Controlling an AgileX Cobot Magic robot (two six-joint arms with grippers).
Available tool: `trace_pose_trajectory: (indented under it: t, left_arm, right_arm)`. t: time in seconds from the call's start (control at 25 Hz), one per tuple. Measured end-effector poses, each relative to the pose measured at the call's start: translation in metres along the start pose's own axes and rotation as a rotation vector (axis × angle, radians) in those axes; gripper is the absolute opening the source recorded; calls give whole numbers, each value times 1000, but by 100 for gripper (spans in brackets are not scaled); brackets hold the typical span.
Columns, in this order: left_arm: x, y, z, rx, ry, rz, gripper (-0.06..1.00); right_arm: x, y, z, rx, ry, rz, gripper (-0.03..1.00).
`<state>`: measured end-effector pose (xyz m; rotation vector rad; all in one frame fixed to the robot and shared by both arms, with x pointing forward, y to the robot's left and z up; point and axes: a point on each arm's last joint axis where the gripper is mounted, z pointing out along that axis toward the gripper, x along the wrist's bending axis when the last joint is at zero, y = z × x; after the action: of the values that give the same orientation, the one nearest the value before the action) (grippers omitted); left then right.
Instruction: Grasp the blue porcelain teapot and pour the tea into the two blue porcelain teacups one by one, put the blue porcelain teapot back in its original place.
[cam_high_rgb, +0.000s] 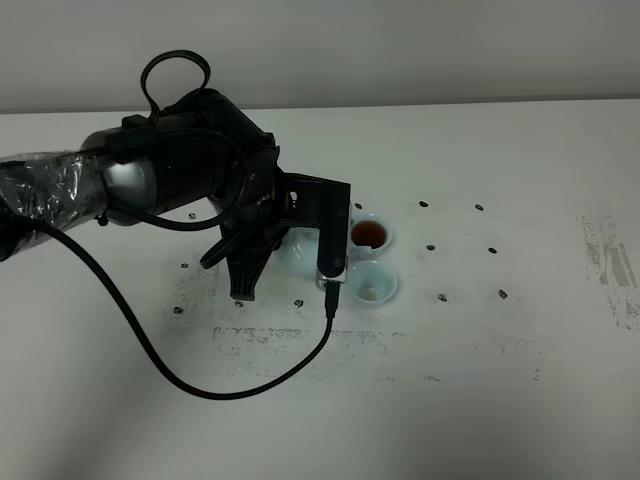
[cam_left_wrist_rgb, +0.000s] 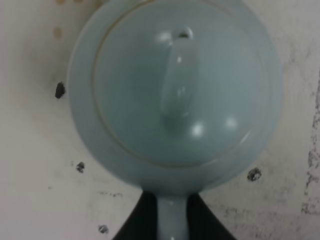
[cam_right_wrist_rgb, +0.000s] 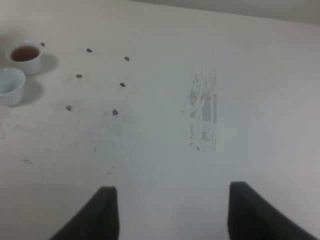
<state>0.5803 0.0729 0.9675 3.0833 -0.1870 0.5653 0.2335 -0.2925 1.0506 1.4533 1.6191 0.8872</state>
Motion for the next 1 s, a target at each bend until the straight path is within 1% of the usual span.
trace_pose_trajectory:
  t: [0.24,0.4,0.56,0.76,1.0]
  left_arm:
    - [5,8,-6,28,21,44,4]
    - [5,11,-7,53,9,64,4]
    - [7,11,-7,67,17,79,4]
    - [5,10,-6,85,5,124,4]
    - [4,14,-7,103,19,178,4]
  right_arm:
    - [0,0,0,0,0,0,50]
    - [0,0,0,0,0,0,50]
    - [0,0,0,0,0,0,50]
    - [0,0,0,1,0,0,50]
    - [0,0,0,1,0,0,50]
